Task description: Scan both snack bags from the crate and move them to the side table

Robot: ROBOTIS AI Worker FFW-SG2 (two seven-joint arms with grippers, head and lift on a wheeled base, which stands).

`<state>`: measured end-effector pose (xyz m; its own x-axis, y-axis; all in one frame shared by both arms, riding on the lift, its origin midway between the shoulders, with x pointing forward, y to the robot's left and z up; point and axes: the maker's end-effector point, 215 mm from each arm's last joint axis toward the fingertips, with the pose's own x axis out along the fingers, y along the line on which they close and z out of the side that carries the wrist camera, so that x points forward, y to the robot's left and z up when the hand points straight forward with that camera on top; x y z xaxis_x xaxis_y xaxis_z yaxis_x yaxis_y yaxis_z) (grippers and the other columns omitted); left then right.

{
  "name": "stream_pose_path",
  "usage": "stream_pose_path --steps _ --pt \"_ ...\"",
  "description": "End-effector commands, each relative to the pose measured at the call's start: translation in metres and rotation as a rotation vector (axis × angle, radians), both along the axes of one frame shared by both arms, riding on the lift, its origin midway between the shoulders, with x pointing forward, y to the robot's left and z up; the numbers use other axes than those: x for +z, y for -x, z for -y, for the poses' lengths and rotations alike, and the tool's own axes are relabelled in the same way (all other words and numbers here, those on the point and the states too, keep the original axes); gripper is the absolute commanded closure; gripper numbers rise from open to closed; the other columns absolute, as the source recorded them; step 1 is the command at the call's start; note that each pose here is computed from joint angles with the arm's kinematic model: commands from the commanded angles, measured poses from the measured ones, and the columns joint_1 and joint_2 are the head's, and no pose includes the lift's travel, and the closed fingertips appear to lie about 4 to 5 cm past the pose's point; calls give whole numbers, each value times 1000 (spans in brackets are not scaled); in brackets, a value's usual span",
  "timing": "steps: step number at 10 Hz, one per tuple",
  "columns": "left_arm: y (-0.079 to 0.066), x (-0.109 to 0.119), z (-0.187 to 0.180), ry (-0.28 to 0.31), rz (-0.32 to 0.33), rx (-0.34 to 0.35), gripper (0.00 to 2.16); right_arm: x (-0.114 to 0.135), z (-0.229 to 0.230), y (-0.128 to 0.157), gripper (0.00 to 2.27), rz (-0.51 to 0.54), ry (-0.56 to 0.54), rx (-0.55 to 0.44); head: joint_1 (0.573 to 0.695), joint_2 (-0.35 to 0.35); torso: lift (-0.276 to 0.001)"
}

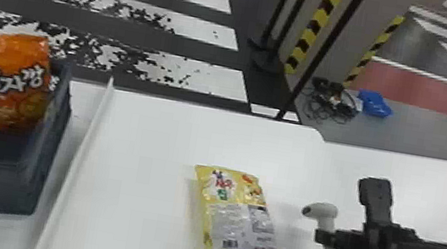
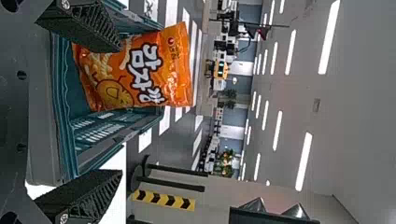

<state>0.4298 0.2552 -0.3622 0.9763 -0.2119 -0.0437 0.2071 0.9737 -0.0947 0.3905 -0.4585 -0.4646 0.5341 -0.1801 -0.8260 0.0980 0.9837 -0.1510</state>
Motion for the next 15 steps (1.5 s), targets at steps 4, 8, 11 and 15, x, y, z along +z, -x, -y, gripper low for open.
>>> stream_pose_path --steps 4,8,11,15 --pt "0 -1 2 2 -2 -3 76 26 -68 54 2236 -35 -16 35 695 -229 -99" --pt "-1 -3 5 8 -4 -4 76 56 -114 62 2236 39 -21 110 695 -179 -99" --pt "-3 -4 6 12 -4 -5 76 68 -162 81 2236 58 6 189 695 -112 -99" --pt "-5 -13 6 16 -17 -5 76 57 -211 111 2236 19 37 257 695 -35 -99"
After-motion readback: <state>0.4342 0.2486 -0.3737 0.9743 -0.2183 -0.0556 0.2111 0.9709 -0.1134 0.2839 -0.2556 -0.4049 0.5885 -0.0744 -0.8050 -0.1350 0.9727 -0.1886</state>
